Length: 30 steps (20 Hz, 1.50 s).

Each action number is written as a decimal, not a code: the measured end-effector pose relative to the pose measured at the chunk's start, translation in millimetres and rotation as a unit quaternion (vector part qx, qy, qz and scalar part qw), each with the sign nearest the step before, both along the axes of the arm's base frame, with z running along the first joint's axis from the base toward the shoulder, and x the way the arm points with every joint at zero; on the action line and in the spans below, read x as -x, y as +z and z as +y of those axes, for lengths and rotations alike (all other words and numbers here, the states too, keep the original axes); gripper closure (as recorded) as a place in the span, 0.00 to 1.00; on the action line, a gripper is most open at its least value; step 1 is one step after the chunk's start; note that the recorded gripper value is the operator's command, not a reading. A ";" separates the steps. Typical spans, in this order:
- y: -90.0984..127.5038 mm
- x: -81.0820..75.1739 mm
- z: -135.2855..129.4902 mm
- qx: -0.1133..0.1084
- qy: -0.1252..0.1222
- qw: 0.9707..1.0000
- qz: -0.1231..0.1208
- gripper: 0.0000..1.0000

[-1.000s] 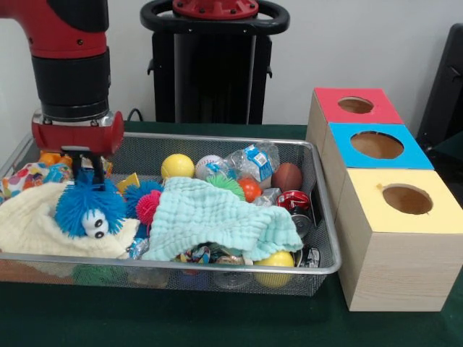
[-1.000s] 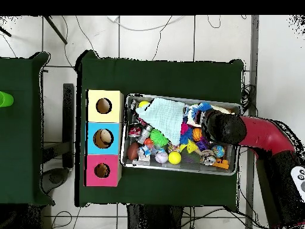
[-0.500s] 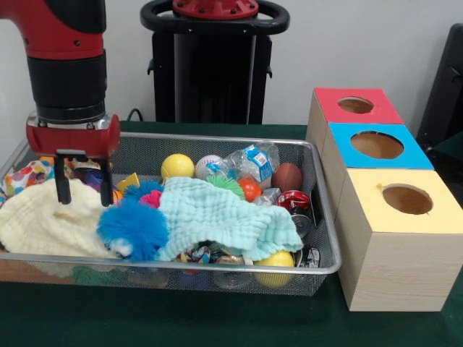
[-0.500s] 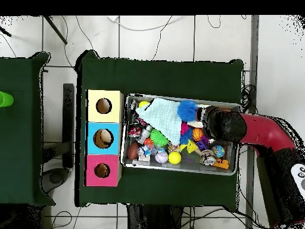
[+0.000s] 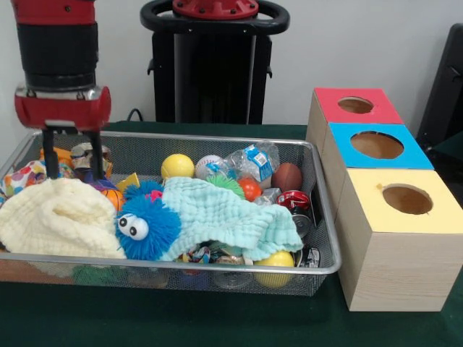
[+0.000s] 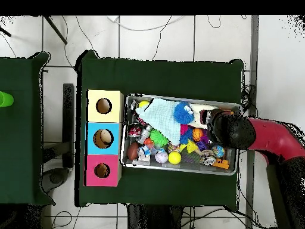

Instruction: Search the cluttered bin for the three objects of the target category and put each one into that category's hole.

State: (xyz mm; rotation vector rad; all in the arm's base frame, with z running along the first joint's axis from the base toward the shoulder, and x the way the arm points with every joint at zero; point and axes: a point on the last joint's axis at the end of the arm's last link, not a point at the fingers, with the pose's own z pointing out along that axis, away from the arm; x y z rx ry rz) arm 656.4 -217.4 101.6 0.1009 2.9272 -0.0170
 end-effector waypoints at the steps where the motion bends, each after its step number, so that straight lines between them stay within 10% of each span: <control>1: 9.4 7.3 -6.2 0.002 -0.004 1.000 -0.001 0.00; 15: 53.7 100.0 -56.5 0.024 -0.029 0.999 0.001 0.00; 30: 33.1 103.6 14.3 0.047 0.076 0.995 -0.038 0.00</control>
